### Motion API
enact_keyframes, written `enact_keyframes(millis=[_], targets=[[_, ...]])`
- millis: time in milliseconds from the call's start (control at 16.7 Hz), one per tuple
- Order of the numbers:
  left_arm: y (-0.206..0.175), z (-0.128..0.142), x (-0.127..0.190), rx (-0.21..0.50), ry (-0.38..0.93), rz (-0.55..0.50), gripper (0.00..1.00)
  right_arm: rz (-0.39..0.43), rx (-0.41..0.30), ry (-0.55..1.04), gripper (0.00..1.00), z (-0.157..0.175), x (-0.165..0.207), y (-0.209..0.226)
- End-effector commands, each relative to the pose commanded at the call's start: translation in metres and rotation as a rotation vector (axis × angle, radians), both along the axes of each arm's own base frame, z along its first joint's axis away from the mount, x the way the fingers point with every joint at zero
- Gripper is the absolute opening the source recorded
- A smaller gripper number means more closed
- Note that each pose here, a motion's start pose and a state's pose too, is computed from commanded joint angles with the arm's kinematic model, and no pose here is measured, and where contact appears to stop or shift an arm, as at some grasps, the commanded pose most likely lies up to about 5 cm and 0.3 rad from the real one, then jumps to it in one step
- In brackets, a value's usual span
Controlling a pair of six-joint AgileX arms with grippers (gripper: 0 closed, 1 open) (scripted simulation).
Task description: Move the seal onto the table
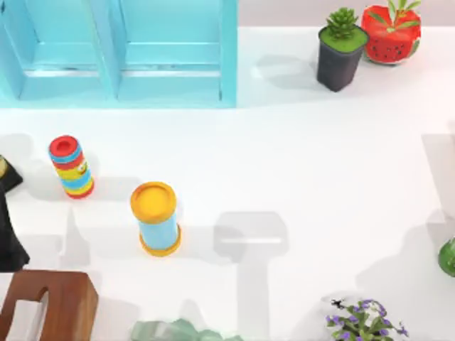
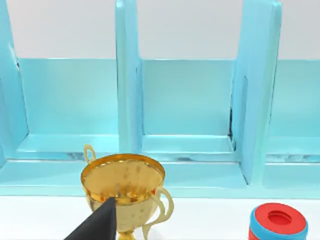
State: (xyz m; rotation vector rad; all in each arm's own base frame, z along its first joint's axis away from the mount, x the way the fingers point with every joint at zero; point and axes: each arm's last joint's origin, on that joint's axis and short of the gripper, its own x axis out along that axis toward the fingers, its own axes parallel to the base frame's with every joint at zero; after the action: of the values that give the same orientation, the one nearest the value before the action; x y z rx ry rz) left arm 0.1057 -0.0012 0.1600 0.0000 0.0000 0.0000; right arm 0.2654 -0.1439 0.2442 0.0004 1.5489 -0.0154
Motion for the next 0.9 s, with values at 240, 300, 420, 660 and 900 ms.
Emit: enact_keyframes(millis=[240,300,420,660,900], targets=[[0.0,0.0,0.0,0.0,0.0,0.0,1.0,0.004,0.009,0.021,1.0,-0.002,0.001,-0.002],[0.0,0.0,0.0,0.0,0.0,0.0,1.0,0.004,0.009,0.021,1.0,-0.002,0.001,-0.002],[0.0,0.0,0.0,0.0,0.0,0.0,1.0,0.007,0.009,0.019,1.0,-0.003,0.002,-0.001],[0.0,0.0,0.0,0.0,0.0,0.0,1.0,0.004,0.011,0.024,1.0,-0.034,0.004,-0.003],[0.0,0.0,0.0,0.0,0.0,0.0,1.0,0.004,0.003,0.01,1.0,-0.082,0.005,-0.004]])
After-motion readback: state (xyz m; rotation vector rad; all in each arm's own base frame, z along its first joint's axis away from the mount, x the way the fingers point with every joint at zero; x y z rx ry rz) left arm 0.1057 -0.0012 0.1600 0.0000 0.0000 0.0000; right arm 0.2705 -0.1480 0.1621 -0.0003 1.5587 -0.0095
